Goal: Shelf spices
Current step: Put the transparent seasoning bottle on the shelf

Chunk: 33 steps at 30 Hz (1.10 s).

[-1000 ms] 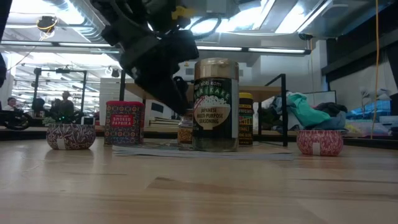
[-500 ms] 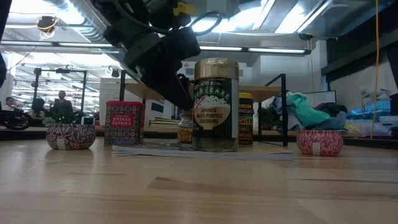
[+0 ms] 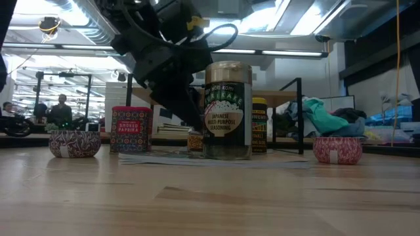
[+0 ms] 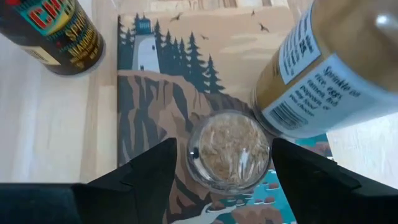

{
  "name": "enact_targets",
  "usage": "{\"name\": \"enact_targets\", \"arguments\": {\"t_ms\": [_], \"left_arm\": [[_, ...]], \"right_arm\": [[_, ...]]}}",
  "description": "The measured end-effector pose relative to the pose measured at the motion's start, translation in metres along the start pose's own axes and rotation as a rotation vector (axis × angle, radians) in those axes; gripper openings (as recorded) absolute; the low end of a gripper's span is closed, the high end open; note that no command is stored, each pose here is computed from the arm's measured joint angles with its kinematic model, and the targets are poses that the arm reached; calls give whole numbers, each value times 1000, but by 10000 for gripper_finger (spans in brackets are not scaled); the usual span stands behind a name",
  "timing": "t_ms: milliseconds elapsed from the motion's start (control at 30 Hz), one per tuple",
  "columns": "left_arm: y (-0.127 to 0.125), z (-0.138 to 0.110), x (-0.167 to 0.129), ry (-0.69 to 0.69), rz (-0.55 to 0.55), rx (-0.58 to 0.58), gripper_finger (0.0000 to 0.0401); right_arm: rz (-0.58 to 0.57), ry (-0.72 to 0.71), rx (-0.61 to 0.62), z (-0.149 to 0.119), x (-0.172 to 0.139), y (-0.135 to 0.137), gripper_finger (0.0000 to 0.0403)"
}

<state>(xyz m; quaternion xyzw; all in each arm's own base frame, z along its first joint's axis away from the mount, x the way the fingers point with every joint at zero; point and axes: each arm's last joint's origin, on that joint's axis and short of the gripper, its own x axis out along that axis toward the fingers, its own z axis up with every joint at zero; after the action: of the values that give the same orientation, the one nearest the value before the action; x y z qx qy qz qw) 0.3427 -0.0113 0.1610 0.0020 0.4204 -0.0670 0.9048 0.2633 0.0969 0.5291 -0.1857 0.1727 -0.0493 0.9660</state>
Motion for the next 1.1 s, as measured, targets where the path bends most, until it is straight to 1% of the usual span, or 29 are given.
{"name": "enact_targets", "arguments": {"t_ms": [167,267,367,500,533,900,1000,1100], "left_arm": [[0,-2,2,10,-15,11,254],[0,-1,2,6,-16,13,245],[2,0,2,-2,-14,17,218],[3,0,1,-12,-13,42,170],[3,1,1,-15,-12,44,165],[4,3,-2,-24,-9,42,165],[3,7,-14,-29,-5,35,165],[2,14,-32,-9,36,21,165]], "right_arm": [[1,0,1,0,0,0,276],[1,0,1,0,0,0,276],[1,0,0,0,0,0,276],[0,0,0,0,0,0,276],[-6,1,0,0,0,0,276],[-15,3,-1,0,0,0,276],[-16,4,-1,0,0,0,276],[-16,4,-1,0,0,0,276]]}}
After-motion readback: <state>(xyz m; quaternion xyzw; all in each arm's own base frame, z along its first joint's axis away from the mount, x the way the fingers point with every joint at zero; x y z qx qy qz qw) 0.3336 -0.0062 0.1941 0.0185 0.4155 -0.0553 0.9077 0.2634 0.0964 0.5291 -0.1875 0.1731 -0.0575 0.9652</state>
